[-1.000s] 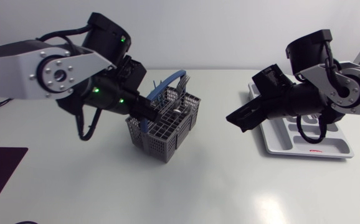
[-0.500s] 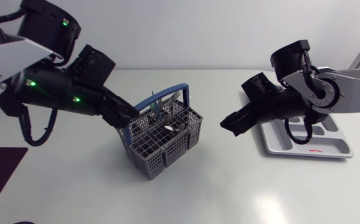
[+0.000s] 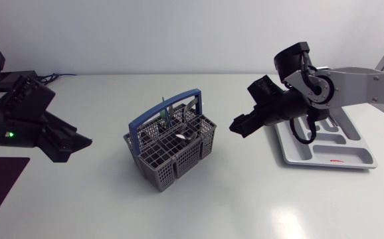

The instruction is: Unload the cutlery basket into the drawer organizer.

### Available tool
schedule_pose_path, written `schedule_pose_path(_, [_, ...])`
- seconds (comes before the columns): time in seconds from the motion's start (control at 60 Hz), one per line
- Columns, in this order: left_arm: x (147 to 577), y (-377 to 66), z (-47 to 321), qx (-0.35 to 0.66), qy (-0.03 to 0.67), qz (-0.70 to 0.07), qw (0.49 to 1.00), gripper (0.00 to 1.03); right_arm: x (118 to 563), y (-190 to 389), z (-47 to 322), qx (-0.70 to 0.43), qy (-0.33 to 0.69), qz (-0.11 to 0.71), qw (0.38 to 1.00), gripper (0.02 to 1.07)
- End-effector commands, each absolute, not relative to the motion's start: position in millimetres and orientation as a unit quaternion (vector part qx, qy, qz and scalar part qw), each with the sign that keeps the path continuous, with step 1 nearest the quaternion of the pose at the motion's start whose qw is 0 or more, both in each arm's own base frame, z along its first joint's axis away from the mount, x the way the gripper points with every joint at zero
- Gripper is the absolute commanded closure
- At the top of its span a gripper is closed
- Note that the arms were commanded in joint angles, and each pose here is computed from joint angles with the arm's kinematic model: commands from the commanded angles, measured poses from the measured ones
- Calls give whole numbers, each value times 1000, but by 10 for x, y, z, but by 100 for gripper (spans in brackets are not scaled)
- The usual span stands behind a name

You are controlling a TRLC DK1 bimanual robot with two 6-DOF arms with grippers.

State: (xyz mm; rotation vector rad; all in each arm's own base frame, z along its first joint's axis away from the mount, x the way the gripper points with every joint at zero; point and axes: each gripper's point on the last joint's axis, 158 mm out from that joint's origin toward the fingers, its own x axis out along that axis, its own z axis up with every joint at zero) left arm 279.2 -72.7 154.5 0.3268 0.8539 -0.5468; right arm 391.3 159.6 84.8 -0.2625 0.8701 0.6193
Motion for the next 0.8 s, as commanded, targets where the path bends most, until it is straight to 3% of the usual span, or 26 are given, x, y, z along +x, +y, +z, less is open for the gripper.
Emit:
schedule_pose_path(0.0, [2724,-688,1286,154,429,-280,845,59,4066,1666,835,-118,409,296,855,40])
schedule_pose_path(0.067, [2755,-705,1097,146,446,-286,835,82,4178,1735,842,-104,401,297,860,65])
schedule_pose_path(0.083, [2757,-722,1060,143,450,-288,833,82,4197,1752,842,-100,401,298,861,70])
schedule_pose_path(0.15, [2781,-828,902,137,457,-302,826,82,4249,1837,829,-85,403,308,858,75])
schedule_pose_path(0.433, [3129,-1121,662,124,455,-317,823,83,4439,2061,726,-59,420,321,847,77])
schedule_pose_path(0.783, [3544,-1471,609,115,434,-331,830,83,4012,2299,556,-68,449,355,817,77])
